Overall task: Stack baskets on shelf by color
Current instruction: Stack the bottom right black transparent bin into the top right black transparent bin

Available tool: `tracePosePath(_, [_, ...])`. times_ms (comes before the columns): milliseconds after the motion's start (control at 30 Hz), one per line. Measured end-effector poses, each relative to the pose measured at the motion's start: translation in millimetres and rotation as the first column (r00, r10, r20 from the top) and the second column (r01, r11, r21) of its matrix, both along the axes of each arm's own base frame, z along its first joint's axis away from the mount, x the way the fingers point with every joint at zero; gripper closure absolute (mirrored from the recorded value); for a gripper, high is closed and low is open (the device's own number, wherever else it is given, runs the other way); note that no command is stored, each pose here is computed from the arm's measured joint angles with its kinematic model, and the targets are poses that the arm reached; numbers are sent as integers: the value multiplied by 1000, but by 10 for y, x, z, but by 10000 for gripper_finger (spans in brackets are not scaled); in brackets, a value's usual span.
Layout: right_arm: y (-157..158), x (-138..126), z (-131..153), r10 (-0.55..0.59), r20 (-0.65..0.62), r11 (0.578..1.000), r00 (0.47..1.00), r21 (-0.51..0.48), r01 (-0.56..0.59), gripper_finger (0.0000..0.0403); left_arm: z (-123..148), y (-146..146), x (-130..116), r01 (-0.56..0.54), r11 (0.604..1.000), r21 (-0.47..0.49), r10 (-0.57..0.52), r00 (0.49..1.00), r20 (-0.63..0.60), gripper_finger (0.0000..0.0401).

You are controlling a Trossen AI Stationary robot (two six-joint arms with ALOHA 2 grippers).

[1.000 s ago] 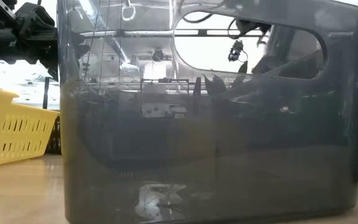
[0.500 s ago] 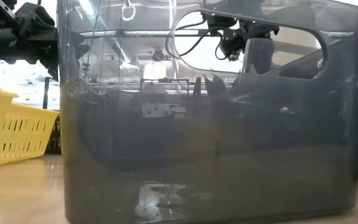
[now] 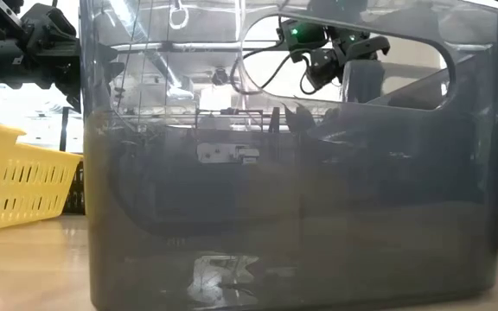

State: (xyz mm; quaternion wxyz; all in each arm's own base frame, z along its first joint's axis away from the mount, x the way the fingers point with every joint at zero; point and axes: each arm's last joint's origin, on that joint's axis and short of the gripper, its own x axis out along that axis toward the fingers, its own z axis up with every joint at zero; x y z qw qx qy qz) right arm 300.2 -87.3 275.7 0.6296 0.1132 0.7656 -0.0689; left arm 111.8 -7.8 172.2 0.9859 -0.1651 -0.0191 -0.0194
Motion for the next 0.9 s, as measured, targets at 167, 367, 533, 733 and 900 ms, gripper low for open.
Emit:
tracePosePath(167, [52,-40,-131,-13,-53,1000,999,25,15,403,0,0,0,0,1000,0,0,1000,0,284])
tracePosePath(367, [111,-91,-266,-20,-115,999,993,36,25,400,0,0,0,0,1000,0,0,1000,0,284])
tracePosePath(533, [189,-124,-366,-4,-159,999,987,42,11,383,0,0,0,0,1000,0,0,1000,0,284])
tracePosePath(733, [258,-115,-526,19,-139,999,990,37,-14,350,0,0,0,0,1000,0,0,1000,0,284])
tracePosePath(900, [268,-126,-689,27,-110,999,994,29,-24,315,0,0,0,0,1000,0,0,1000,0,284])
